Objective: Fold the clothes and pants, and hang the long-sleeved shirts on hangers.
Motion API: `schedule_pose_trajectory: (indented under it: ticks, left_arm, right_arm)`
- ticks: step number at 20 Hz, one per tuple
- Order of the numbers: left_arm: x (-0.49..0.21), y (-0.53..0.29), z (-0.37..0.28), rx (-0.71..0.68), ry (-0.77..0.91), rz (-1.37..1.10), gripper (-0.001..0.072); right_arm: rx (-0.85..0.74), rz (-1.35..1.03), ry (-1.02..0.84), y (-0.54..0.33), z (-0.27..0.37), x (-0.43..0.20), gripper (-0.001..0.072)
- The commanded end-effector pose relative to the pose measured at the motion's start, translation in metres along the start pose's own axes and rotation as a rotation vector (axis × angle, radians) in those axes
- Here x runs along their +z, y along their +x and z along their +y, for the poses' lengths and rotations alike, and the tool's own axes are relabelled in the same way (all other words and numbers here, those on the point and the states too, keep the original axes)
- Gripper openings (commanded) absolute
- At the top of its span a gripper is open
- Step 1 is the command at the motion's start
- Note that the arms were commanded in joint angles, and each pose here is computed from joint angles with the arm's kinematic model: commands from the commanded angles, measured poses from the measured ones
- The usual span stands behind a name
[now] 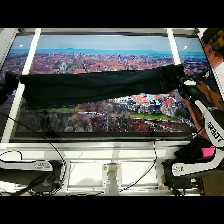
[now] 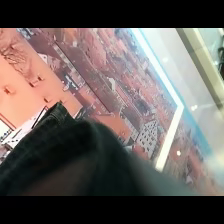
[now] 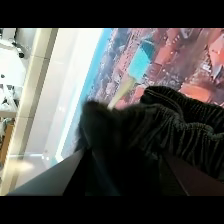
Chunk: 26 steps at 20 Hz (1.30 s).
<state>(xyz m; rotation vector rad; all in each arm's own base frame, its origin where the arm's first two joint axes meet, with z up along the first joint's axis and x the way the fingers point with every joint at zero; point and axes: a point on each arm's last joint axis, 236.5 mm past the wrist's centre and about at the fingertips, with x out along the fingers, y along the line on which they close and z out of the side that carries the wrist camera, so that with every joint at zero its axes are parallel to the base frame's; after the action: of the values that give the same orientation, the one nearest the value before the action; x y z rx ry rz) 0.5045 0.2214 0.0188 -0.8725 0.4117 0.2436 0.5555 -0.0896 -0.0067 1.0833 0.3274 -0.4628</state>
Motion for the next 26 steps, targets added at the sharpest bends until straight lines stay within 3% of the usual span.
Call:
schedule_pose_trajectory:
  ticks: [1, 7, 11, 15, 20, 26]
  left_arm:
    - [-0.008, -0.001, -0.010, -0.041, -0.003, 0.036, 0.0718]
    - [-0.007, -0.024, -0.007, -0.081, 0.037, 0.100, 0.0709]
    - [-0.023, -0.046, 0.059, 0.119, 0.036, 0.218, 0.0711]
    - [-0.022, -0.059, 0.100, 0.221, 0.100, 0.260, 0.0711]
    - [-0.030, -0.036, 0.083, 0.074, 0.119, 0.476, 0.0712]
    - [-0.021, -0.004, 0.094, 0.065, 0.125, 0.580, 0.0711]
  right_arm:
    - [0.023, 0.014, -0.041, 0.001, 0.010, -0.002, 0.0485]
    - [0.081, 0.074, -0.277, -0.004, 0.031, -0.013, 0.0485]
    - [0.110, 0.112, -0.471, -0.018, 0.041, -0.013, 0.0485]
    - [0.103, 0.166, -0.450, -0.033, 0.035, 0.004, 0.0485]
    - [0.096, 0.275, -0.415, -0.057, 0.025, 0.012, 0.0485]
    - [0.119, 0.364, -0.398, -0.079, 0.033, 0.015, 0.0485]
